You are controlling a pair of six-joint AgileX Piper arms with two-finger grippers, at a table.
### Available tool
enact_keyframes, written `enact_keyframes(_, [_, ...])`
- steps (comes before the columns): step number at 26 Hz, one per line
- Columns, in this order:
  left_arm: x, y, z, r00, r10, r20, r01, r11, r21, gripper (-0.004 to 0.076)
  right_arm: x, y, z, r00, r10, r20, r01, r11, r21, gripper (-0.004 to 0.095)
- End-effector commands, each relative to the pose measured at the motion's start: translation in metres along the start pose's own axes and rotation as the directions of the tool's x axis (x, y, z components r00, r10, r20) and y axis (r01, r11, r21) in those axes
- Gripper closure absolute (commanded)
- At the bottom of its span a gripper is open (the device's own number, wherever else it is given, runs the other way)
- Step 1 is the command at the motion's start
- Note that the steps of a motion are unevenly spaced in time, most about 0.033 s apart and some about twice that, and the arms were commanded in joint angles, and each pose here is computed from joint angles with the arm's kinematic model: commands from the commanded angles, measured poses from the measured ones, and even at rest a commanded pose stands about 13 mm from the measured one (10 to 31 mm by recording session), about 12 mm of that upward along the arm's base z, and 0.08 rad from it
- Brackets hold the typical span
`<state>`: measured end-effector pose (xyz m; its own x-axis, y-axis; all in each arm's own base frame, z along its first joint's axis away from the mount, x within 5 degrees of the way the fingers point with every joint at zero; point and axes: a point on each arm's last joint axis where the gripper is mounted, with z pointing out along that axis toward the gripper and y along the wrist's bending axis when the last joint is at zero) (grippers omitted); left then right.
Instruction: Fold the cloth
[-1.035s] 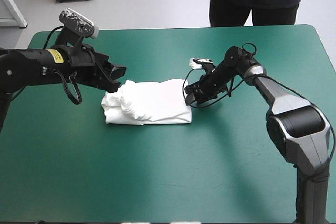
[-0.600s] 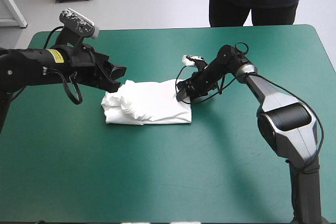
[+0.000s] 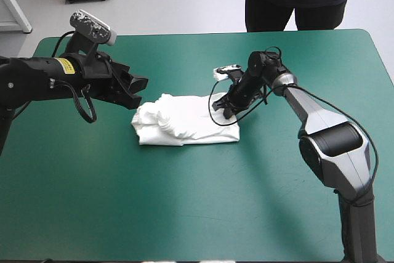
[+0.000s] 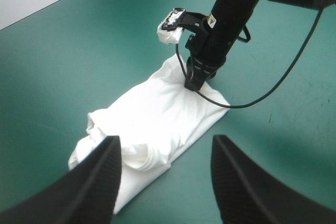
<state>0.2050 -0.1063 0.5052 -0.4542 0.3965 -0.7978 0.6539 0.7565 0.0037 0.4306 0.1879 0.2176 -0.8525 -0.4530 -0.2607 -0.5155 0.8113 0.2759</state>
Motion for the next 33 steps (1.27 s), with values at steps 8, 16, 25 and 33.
enact_keyframes(8, [-0.001, -0.013, -0.025, 0.998, 0.005, 0.06, -0.008, 0.999, 0.051, 0.0349, 0.091, -0.118, -0.137, 0.969, 0.243, 0.051, -0.244, 0.894, 0.376, 0.0911])
enact_keyframes(16, [0.0, -0.015, -0.03, 0.997, 0.007, 0.071, -0.011, 0.998, 0.057, 0.0349, 0.175, -0.169, -0.191, 0.891, 0.422, 0.166, -0.45, 0.778, 0.438, 0.0911])
enact_keyframes(25, [0.0, -0.015, -0.032, 0.997, 0.01, 0.077, -0.014, 0.999, 0.052, 0.0353, 0.216, -0.197, -0.209, 0.819, 0.515, 0.254, -0.573, 0.699, 0.427, 0.0911])
enact_keyframes(33, [0.0, -0.015, -0.032, 0.997, 0.018, 0.077, -0.022, 0.998, 0.052, 0.0353, 0.215, -0.201, -0.2, 0.801, 0.547, 0.244, -0.598, 0.7, 0.391, 0.0908])
